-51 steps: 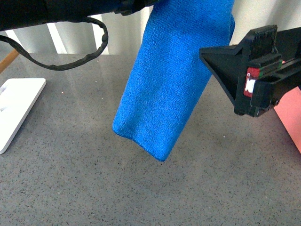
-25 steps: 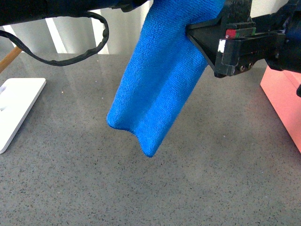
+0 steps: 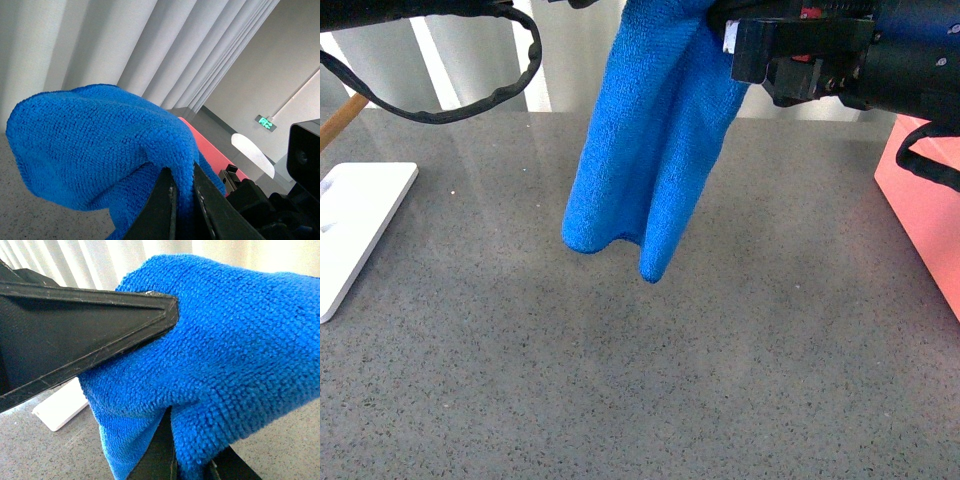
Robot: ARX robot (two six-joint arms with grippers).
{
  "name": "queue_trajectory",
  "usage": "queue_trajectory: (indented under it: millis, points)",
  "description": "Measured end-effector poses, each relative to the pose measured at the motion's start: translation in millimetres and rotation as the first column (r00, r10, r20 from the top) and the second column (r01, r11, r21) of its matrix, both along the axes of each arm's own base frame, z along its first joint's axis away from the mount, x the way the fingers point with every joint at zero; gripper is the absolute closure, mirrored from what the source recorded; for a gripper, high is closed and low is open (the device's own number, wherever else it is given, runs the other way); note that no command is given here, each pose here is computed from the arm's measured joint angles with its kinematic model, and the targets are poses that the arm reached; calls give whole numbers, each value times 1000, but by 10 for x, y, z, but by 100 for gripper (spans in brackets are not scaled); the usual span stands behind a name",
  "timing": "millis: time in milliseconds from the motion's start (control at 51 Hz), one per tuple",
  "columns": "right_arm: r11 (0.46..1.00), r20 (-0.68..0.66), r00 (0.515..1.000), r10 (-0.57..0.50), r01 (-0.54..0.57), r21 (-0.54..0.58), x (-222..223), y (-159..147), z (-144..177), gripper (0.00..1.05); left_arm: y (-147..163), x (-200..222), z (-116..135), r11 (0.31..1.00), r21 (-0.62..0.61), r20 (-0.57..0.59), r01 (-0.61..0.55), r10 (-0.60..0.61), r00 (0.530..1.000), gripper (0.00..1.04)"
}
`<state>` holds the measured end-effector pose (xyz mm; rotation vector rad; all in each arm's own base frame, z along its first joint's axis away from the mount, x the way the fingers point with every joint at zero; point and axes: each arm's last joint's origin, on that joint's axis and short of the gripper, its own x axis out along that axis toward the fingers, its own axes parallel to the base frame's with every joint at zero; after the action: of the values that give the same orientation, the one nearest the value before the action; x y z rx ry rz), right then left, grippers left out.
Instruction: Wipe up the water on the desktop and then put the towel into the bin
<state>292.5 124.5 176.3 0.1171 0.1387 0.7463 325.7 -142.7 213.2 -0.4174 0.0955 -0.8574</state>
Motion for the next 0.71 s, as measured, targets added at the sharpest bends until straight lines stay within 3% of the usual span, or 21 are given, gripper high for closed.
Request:
queue_trajectory:
  millis: [471, 589, 707]
  points:
    - [1000, 36, 999, -9, 8, 18, -36, -122, 137, 102, 100, 47, -38, 997, 42, -34, -72, 74, 997, 101]
    - [1000, 41, 999, -18, 17, 22, -41, -156, 161, 102, 252, 81, -5, 990, 46, -31, -137, 138, 990, 78]
    - [999, 58, 997, -47, 45, 30, -36, -223, 216, 102, 671, 105, -10, 957, 54, -46, -283, 286, 957, 51]
